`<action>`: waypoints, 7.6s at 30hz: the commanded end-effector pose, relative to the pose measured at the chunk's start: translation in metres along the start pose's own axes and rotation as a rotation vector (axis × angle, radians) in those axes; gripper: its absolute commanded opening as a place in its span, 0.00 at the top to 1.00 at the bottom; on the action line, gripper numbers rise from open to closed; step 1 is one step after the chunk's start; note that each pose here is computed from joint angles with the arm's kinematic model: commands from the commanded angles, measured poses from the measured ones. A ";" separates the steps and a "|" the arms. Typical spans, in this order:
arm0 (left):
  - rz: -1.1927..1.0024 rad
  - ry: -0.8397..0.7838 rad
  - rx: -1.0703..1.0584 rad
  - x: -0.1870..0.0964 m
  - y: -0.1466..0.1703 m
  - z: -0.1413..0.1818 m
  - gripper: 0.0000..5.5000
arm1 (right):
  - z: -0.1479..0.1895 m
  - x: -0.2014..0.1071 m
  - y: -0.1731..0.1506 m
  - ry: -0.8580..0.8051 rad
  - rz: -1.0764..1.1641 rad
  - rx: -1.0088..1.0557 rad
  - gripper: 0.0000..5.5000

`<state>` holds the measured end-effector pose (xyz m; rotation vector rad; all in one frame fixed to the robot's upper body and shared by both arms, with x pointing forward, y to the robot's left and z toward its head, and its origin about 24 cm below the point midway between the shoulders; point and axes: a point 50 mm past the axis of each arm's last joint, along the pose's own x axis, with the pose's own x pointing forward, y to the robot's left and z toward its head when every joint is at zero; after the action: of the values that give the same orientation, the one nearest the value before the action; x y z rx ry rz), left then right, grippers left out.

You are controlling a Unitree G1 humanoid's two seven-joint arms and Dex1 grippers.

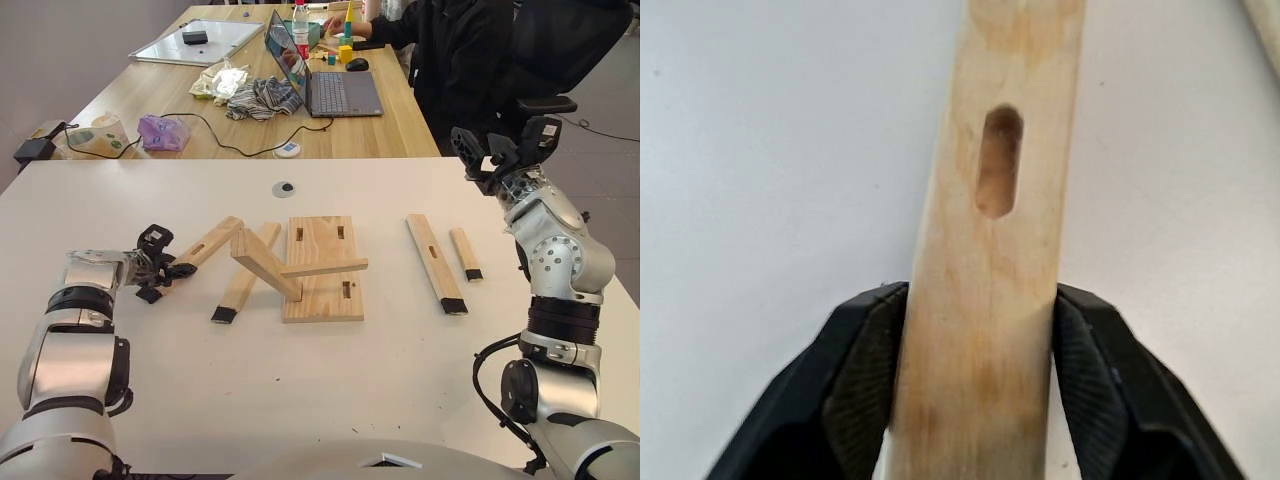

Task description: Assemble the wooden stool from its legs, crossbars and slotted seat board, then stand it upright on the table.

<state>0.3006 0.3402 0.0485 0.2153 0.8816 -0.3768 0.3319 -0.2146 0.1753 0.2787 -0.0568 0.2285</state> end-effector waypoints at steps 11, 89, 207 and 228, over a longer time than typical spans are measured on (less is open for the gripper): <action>-0.420 -0.953 0.123 -0.078 -0.066 0.177 0.63 | 0.017 0.003 0.069 0.155 0.644 0.261 0.24; -0.792 -1.095 0.021 -0.128 -0.133 0.218 0.30 | -0.049 -0.039 0.077 0.314 1.082 -0.158 0.63; -0.608 -0.571 0.391 -0.082 -0.163 0.158 0.30 | -0.212 -0.126 -0.022 1.546 1.086 -0.569 0.63; -0.777 -0.559 0.448 -0.120 -0.180 0.183 0.53 | -0.211 -0.139 -0.033 1.646 1.139 -0.635 0.63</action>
<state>0.2894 0.1485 0.2019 0.1420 0.3040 -1.2298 0.3044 -0.1172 0.1175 -0.4244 0.1633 1.6094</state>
